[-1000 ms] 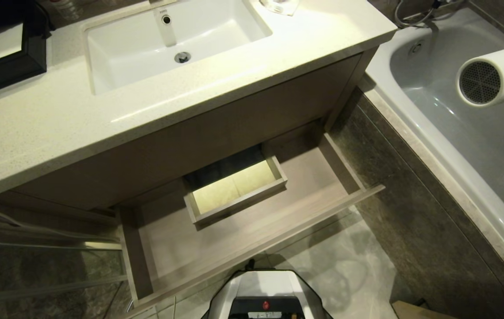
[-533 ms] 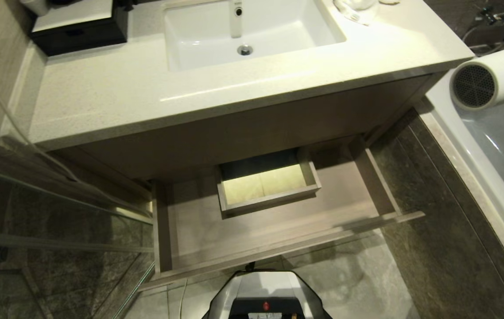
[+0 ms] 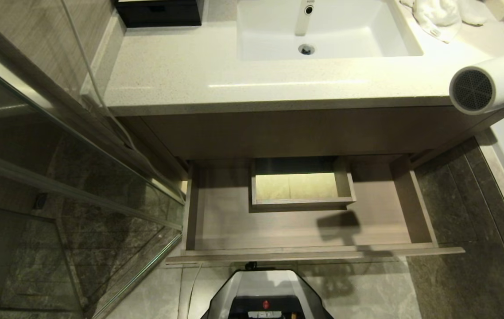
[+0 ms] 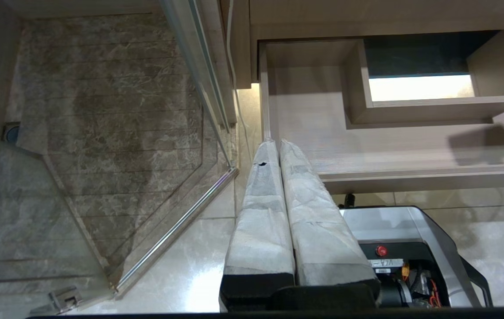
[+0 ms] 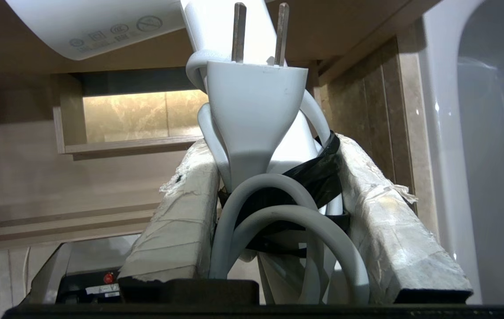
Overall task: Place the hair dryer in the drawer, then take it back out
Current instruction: Put it into the drawer
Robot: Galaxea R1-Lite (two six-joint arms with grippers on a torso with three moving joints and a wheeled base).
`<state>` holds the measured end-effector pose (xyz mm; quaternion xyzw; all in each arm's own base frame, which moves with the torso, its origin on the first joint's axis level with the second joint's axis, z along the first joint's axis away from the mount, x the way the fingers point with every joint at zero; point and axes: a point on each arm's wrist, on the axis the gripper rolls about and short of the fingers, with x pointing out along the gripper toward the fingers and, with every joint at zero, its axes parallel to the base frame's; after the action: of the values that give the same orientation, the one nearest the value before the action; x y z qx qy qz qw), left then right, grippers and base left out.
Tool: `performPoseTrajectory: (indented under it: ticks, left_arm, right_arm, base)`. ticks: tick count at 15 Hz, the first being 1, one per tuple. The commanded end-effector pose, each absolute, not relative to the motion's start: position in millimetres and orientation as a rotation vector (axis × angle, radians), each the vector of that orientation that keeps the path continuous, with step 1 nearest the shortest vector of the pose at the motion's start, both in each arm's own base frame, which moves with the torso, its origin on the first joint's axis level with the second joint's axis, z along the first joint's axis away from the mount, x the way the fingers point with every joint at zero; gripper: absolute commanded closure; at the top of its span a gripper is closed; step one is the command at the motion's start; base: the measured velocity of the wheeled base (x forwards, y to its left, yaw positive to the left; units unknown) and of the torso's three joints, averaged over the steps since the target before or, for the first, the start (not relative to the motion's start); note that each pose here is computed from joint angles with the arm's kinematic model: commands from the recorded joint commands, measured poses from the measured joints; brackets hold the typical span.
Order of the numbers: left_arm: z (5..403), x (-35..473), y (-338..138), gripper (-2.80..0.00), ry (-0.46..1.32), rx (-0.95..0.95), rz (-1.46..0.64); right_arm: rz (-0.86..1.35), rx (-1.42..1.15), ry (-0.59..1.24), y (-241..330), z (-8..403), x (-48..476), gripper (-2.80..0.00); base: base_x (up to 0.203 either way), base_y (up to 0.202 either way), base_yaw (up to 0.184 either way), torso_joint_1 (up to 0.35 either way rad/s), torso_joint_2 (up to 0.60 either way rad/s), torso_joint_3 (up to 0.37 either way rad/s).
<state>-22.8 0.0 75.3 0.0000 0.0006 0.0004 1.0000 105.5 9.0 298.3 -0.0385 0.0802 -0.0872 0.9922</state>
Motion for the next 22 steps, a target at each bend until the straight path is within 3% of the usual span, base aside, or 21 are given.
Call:
performPoseTrajectory:
  ticks: [1, 7, 22]
  left_arm:
    - [75, -23, 0, 0.00, 0.003, 0.000, 0.002]
    - [75, -23, 0, 0.00, 0.002, 0.000, 0.002]
    - [75, -23, 0, 0.00, 0.000, 0.000, 0.002]
  right_arm:
    - [-0.176, -0.077, 0.155, 9, 299, 105, 0.00]
    - [-0.177, -0.072, 0.146, 8, 300, 102, 0.00]
    - [-0.169, -0.092, 0.148, 6, 287, 86, 0.00]
  base:
    - [0.000, 0.000, 0.000, 0.000, 0.00, 0.000]
    - [0.000, 0.000, 0.000, -0.004, 0.01, 0.012]
    - [0.000, 0.000, 0.000, -0.141, 0.27, 0.126]
